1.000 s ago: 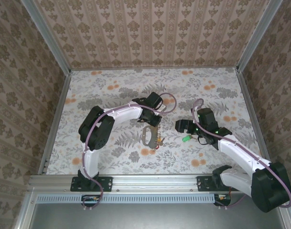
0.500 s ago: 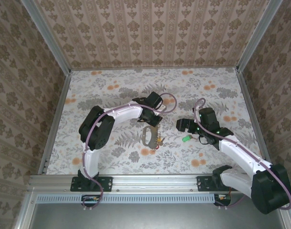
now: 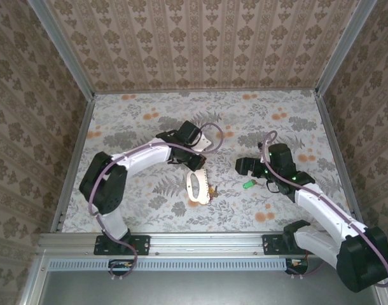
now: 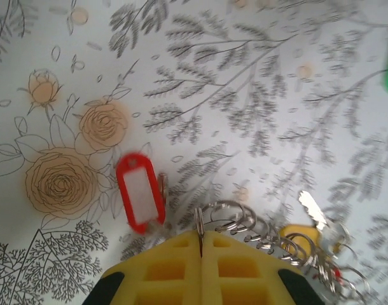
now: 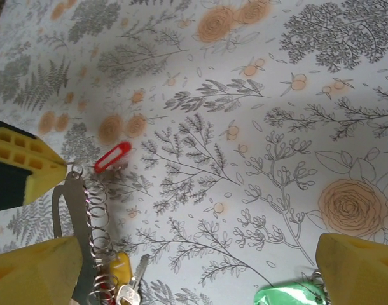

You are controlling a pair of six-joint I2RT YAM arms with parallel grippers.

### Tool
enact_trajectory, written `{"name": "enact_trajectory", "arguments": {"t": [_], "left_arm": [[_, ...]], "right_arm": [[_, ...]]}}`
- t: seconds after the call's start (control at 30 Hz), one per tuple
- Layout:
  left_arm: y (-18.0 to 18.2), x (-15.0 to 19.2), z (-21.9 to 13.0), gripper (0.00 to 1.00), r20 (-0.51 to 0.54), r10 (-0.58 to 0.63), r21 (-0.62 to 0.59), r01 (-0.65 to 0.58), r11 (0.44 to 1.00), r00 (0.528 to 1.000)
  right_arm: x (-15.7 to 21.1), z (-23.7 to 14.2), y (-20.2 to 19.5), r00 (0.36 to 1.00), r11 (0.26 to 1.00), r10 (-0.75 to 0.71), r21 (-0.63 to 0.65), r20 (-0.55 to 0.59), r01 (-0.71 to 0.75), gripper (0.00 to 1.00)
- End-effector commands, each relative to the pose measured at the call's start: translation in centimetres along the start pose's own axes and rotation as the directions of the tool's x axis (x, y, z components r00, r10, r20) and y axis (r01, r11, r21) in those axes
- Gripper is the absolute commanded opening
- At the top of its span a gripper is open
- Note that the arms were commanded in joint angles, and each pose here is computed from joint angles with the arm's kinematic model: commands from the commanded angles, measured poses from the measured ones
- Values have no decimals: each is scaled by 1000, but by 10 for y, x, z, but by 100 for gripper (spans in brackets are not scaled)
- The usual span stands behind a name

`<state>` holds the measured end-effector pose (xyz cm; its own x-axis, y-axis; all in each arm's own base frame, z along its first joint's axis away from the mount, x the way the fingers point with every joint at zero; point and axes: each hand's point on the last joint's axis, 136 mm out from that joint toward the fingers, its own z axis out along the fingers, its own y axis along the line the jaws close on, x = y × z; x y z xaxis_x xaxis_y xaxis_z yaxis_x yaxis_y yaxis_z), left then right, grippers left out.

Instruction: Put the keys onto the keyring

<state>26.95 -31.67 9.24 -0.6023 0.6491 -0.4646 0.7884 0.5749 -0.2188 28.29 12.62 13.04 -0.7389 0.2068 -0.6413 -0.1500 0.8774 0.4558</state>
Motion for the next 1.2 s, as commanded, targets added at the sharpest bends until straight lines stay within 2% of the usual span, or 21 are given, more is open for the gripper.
{"name": "enact_trajectory", "arguments": {"t": [0.0, 0.1, 0.2, 0.33, 0.47, 0.63, 0.77, 1.17], "left_arm": [[-27, -9, -26, 0, 103, 113, 104, -123, 987, 988], [-48, -15, -54, 0, 223, 179, 152, -215, 965, 958], [-73, -19, -90, 0, 356, 249, 189, -330, 925, 901], [-102, -23, -137, 0, 496, 301, 215, -451, 866, 814], [-117, -29, -167, 0, 579, 284, 244, -495, 834, 764], [-118, -34, -171, 0, 607, 276, 248, -507, 825, 746], [-121, -36, -173, 0, 623, 265, 266, -518, 813, 736], [-135, -20, -193, 0, 636, 240, 339, -545, 767, 734]], "right_arm": [[-11, -12, 17, 998, 996, -46, -79, 50, 50, 95], [-19, -25, 35, 991, 983, -77, -159, 111, 94, 95], [-28, -47, 60, 972, 949, -115, -266, 204, 168, 94], [-33, -82, 100, 931, 860, -164, -415, 326, 297, 87], [-31, -105, 131, 903, 770, -198, -509, 382, 384, 78], [-24, -111, 159, 890, 696, -256, -568, 376, 440, 69], [-21, -107, 169, 876, 686, -301, -553, 377, 474, 64], [-15, -112, 197, 813, 596, -415, -553, 409, 582, 64]]}}
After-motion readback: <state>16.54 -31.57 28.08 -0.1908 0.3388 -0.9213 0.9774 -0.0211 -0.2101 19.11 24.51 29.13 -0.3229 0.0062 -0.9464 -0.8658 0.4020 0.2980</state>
